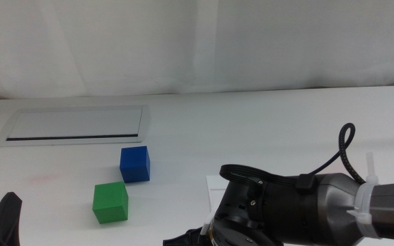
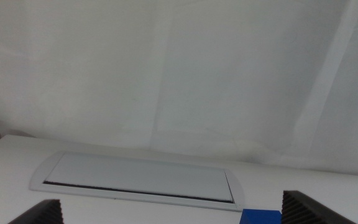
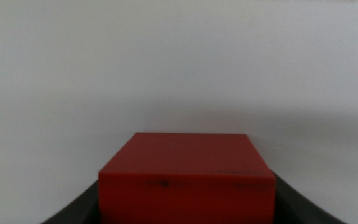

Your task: Stack red cubes first, then green, then blue cubes in a specific spot.

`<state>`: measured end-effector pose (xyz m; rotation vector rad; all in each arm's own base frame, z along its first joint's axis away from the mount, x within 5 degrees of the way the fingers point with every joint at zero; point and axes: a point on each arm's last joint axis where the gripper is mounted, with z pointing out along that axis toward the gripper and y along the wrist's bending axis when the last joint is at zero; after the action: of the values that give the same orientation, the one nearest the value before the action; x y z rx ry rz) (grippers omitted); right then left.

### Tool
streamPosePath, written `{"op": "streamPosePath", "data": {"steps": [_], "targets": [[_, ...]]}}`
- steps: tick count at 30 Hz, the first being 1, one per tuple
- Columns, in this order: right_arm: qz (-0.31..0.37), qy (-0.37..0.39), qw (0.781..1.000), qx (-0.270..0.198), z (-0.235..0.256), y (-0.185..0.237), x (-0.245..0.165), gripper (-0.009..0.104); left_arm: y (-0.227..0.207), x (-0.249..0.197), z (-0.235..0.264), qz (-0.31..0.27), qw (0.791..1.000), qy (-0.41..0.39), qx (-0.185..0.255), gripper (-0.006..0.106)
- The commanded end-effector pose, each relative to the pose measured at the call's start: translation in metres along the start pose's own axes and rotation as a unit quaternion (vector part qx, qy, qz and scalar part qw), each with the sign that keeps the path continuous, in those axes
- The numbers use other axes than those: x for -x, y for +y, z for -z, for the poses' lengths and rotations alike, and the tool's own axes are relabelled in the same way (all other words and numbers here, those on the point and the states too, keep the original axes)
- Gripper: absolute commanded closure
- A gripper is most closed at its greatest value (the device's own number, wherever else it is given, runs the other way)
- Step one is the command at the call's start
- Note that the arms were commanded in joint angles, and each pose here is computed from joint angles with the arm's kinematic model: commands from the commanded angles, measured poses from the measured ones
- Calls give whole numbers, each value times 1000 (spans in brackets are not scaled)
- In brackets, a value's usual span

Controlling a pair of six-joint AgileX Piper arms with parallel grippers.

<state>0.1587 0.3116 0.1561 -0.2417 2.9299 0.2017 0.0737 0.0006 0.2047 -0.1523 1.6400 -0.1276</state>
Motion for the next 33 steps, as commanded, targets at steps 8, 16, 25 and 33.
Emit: {"op": "streamPosePath", "data": {"steps": [8, 16, 25, 33], "targets": [[2, 8, 1000, -6, -10, 0, -2, 73, 2, -12, 0, 4, 1000, 13, 2, 13], [7, 3, 1000, -7, -9, 0, -1, -8, 2, -12, 0, 4, 1000, 13, 2, 13], [35, -40, 998, 16, 21, 3, 10, -8, 2, -12, 0, 4, 1000, 13, 2, 13], [70, -123, 989, 30, 80, -1, 26, -8, 2, -12, 0, 4, 1000, 13, 2, 13]]}}
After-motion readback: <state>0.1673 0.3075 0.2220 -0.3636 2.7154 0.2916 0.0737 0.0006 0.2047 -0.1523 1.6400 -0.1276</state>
